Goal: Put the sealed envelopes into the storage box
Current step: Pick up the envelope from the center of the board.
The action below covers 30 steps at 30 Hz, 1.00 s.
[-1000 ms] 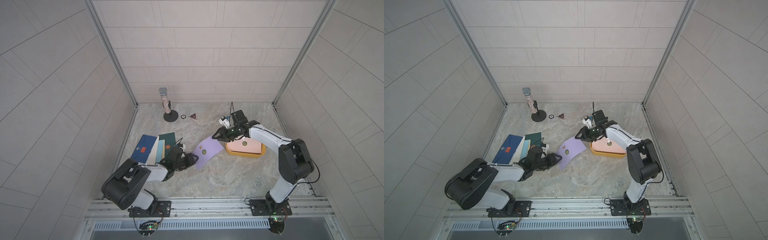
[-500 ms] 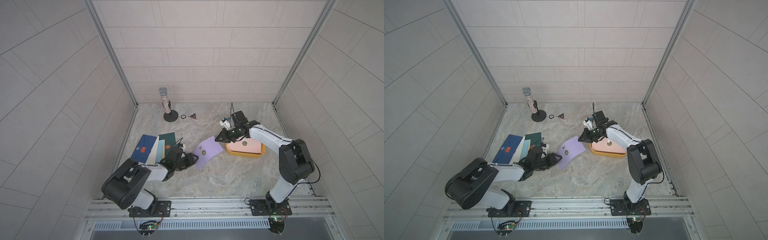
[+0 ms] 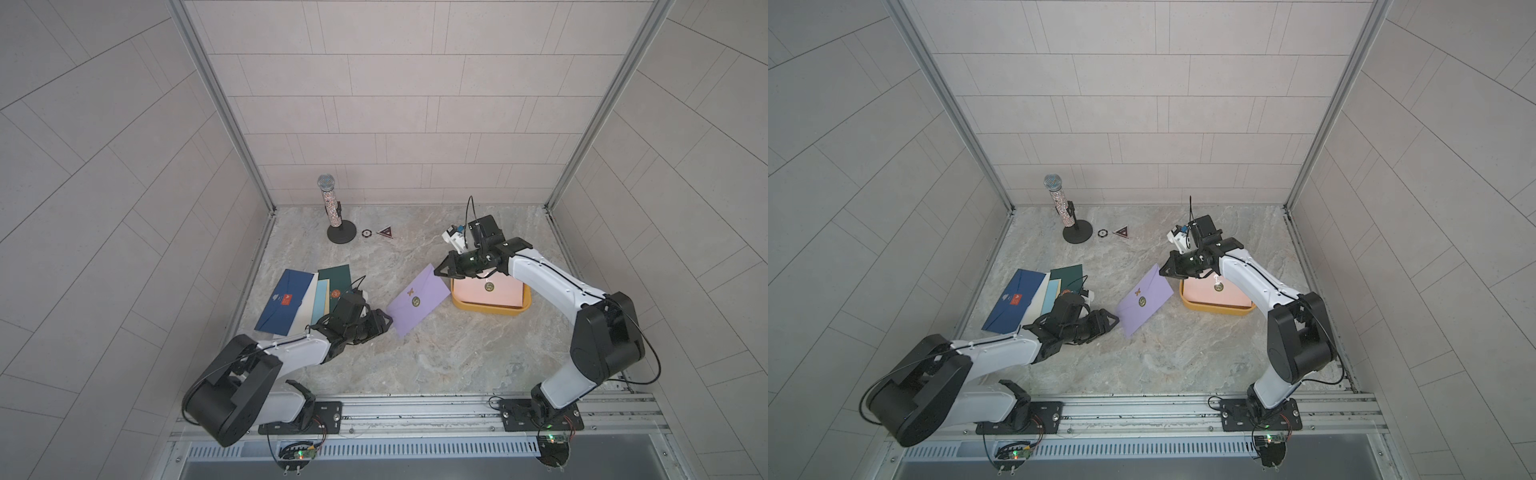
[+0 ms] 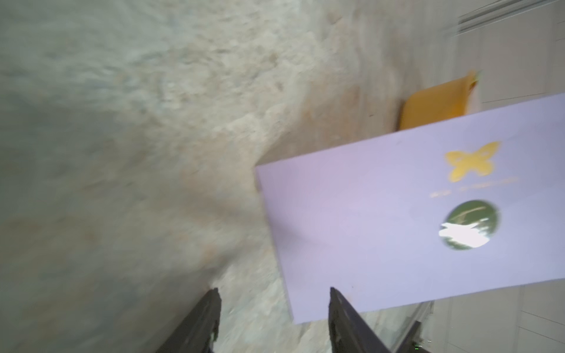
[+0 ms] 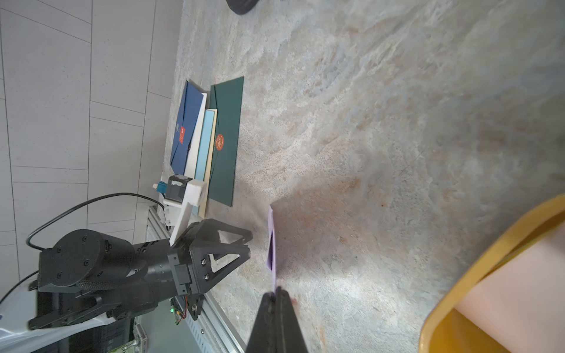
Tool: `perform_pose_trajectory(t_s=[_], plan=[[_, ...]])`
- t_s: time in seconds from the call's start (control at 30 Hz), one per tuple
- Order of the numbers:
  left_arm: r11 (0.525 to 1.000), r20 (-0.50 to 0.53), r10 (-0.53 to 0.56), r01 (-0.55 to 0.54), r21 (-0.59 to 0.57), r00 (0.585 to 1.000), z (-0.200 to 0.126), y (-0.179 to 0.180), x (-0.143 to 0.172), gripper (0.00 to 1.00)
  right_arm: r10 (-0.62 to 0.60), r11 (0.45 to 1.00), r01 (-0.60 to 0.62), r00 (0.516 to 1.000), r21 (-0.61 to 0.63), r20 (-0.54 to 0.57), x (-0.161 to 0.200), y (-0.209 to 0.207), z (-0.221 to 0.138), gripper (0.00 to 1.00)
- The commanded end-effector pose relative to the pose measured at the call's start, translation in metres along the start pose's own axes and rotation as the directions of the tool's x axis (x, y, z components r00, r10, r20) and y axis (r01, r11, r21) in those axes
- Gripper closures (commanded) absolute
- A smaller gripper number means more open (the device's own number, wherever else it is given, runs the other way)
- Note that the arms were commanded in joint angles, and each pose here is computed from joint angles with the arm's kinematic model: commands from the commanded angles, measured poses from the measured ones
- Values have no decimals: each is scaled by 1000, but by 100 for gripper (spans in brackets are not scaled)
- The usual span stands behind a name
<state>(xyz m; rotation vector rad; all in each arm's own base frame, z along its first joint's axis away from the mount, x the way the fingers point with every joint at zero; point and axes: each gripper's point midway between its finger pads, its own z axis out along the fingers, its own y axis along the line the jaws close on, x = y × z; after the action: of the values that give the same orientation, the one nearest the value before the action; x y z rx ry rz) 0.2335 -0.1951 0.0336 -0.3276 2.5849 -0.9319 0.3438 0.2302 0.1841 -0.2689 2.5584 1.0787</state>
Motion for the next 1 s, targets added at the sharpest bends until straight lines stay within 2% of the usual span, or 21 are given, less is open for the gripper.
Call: perform_pose_trajectory(t_s=[0.0,0.07,0.13,0.23,0.37,0.43,0.5,0.6,0.73,0.83,0.97], plan=[[981,-41,86,-92,-171,995,-36,17,5,37,-114,993,113,993,20,39,-5,10,-16,100],[978,10,150,-147,-148,989,-58,-4,-9,37,-136,991,136,990,-6,49,-5,17,-18,100],[961,59,262,-255,-104,963,-80,-30,-22,37,-165,985,169,984,-47,65,-5,27,-21,100],[903,113,427,-430,11,897,-105,-72,-29,37,-225,967,235,969,-102,99,-2,44,-27,100],[751,163,628,-647,131,761,-127,-110,-23,37,-331,911,360,930,-202,163,7,76,-37,100],[629,171,734,-753,193,657,-138,-124,-11,37,-388,864,433,898,-257,206,15,94,-42,100],[546,187,797,-818,179,574,-146,-128,-10,37,-442,813,502,862,-294,249,24,109,-49,100],[450,173,863,-878,165,475,-152,-127,-7,37,-499,734,586,809,-344,311,37,128,-61,100],[410,116,892,-889,204,437,-152,-129,-1,36,-541,639,657,753,-399,374,52,148,-74,100],[415,107,891,-887,204,442,-150,-129,-3,36,-558,589,686,727,-426,400,61,156,-79,100],[403,116,888,-875,268,445,-154,-136,7,38,-570,559,702,712,-442,409,67,159,-81,100]])
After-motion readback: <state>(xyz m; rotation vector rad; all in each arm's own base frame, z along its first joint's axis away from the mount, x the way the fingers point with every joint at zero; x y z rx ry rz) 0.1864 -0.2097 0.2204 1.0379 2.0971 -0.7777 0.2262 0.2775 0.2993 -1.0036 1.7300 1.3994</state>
